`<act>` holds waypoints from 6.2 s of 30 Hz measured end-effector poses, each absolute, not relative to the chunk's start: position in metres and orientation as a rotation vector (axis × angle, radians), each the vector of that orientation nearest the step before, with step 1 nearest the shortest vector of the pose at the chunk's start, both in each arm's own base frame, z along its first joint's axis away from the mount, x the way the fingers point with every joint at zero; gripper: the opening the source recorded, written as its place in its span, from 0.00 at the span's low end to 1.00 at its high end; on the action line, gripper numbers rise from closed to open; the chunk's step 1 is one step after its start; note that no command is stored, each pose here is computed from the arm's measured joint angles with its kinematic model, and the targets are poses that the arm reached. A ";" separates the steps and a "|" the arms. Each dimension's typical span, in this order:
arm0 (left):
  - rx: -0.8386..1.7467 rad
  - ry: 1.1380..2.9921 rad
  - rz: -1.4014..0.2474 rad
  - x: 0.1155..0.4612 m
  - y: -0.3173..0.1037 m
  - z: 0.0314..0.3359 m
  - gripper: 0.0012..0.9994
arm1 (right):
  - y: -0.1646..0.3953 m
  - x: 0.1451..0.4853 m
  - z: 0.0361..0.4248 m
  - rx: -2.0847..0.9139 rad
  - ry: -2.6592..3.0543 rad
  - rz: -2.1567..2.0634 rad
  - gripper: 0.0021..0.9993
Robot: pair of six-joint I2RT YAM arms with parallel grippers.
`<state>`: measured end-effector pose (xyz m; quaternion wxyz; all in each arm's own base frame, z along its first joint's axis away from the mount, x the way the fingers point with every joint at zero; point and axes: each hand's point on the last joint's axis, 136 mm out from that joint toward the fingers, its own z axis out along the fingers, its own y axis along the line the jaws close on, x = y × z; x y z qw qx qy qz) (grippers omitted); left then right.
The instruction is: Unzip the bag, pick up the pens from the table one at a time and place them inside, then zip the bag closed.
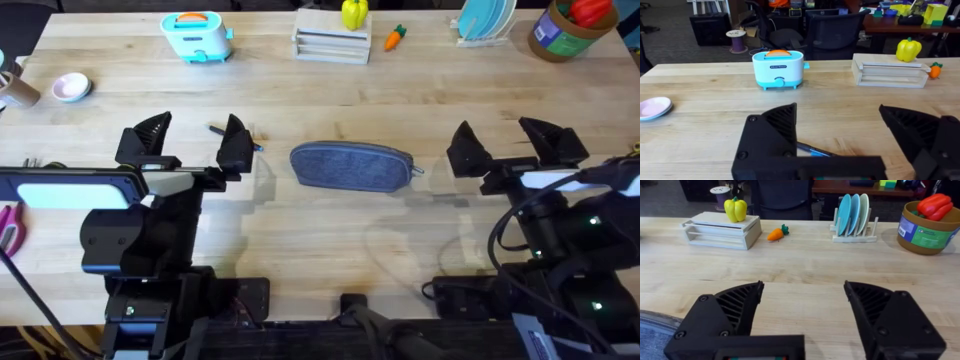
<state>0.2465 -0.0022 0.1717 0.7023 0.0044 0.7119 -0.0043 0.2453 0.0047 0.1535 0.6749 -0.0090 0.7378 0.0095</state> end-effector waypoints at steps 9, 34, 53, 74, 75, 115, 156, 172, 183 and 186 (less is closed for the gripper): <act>0.008 1.584 -0.007 0.247 -0.002 0.172 0.99 | 0.004 0.245 0.153 -0.019 1.664 0.020 1.00; 0.352 1.857 -0.104 0.240 -0.042 0.270 0.99 | 0.013 0.222 0.256 -0.062 2.070 0.065 1.00; 1.234 1.923 -0.047 0.237 -0.075 0.258 0.99 | 0.025 0.259 0.286 -0.096 2.270 0.157 1.00; 1.698 1.716 -0.566 0.250 -0.121 0.177 0.99 | 0.043 0.256 0.288 -0.150 2.259 0.274 1.00; 1.707 1.704 -0.596 0.250 -0.123 0.173 0.99 | 0.043 0.256 0.288 -0.150 2.261 0.275 1.00; 1.751 1.669 -0.934 0.263 -0.145 0.098 0.99 | 0.043 0.256 0.281 -0.148 2.294 0.283 1.00; 1.747 1.636 -0.980 0.263 -0.156 0.093 0.04 | 0.059 0.228 0.212 -0.165 2.515 0.433 1.00; 1.747 1.636 -0.979 0.263 -0.156 0.093 0.04 | 0.090 0.238 0.171 0.051 2.495 0.784 1.00; 1.747 1.636 -0.980 0.263 -0.156 0.093 0.04 | 0.067 0.231 0.148 0.416 2.477 0.996 1.00; 1.747 1.636 -0.979 0.263 -0.156 0.094 0.04 | 0.064 0.223 0.135 0.480 2.459 1.082 1.00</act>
